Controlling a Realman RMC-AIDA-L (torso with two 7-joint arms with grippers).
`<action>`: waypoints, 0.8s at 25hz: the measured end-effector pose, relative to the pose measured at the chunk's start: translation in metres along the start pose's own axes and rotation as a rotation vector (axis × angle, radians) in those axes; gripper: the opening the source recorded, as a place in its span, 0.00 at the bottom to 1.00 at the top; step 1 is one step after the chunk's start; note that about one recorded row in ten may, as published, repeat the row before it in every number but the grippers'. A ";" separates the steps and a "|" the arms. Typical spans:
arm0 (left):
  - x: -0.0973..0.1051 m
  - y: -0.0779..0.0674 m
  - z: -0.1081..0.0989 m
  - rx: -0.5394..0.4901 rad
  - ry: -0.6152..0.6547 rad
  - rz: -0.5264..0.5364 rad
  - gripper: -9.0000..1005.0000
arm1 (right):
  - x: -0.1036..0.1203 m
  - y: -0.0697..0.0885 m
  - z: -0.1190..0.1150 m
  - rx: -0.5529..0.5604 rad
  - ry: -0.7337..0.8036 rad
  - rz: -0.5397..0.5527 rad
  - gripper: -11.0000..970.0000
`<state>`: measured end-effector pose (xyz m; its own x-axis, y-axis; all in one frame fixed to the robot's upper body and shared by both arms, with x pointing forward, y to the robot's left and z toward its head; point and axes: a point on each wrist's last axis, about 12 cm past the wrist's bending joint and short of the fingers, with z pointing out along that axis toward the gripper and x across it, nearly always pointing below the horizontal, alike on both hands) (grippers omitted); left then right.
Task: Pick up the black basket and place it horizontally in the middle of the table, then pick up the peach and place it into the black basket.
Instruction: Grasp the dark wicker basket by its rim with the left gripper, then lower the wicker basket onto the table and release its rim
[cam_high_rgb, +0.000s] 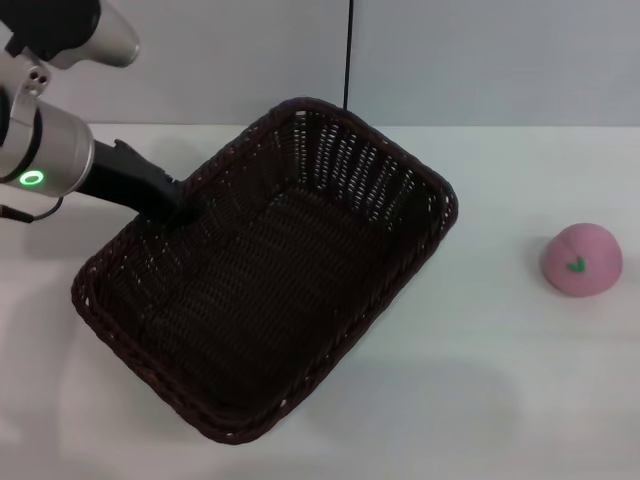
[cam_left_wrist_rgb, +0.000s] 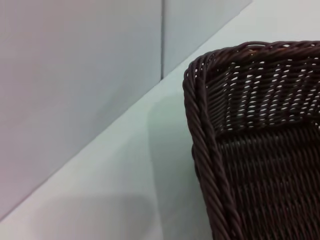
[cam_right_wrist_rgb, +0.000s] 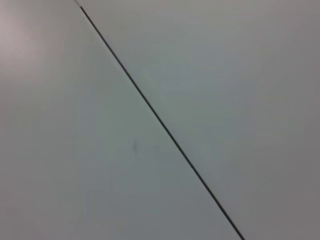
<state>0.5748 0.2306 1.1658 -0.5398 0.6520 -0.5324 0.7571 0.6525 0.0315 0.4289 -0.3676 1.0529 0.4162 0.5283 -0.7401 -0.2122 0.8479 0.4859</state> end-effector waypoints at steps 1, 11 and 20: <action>0.000 0.000 0.000 0.000 0.000 0.000 0.36 | -0.001 0.000 0.000 -0.002 -0.001 0.001 0.80; -0.029 -0.007 -0.003 0.016 -0.005 0.416 0.23 | -0.006 -0.003 -0.002 -0.008 -0.009 -0.011 0.80; -0.056 -0.034 -0.001 0.025 -0.043 0.899 0.23 | -0.009 -0.004 0.000 -0.020 -0.007 -0.014 0.80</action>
<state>0.5785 0.1725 1.1957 0.2737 0.8970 -0.3471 0.8952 -0.1056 0.4330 0.4260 -0.3751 1.0574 0.4252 0.5164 -0.7433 -0.2244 0.8558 0.4662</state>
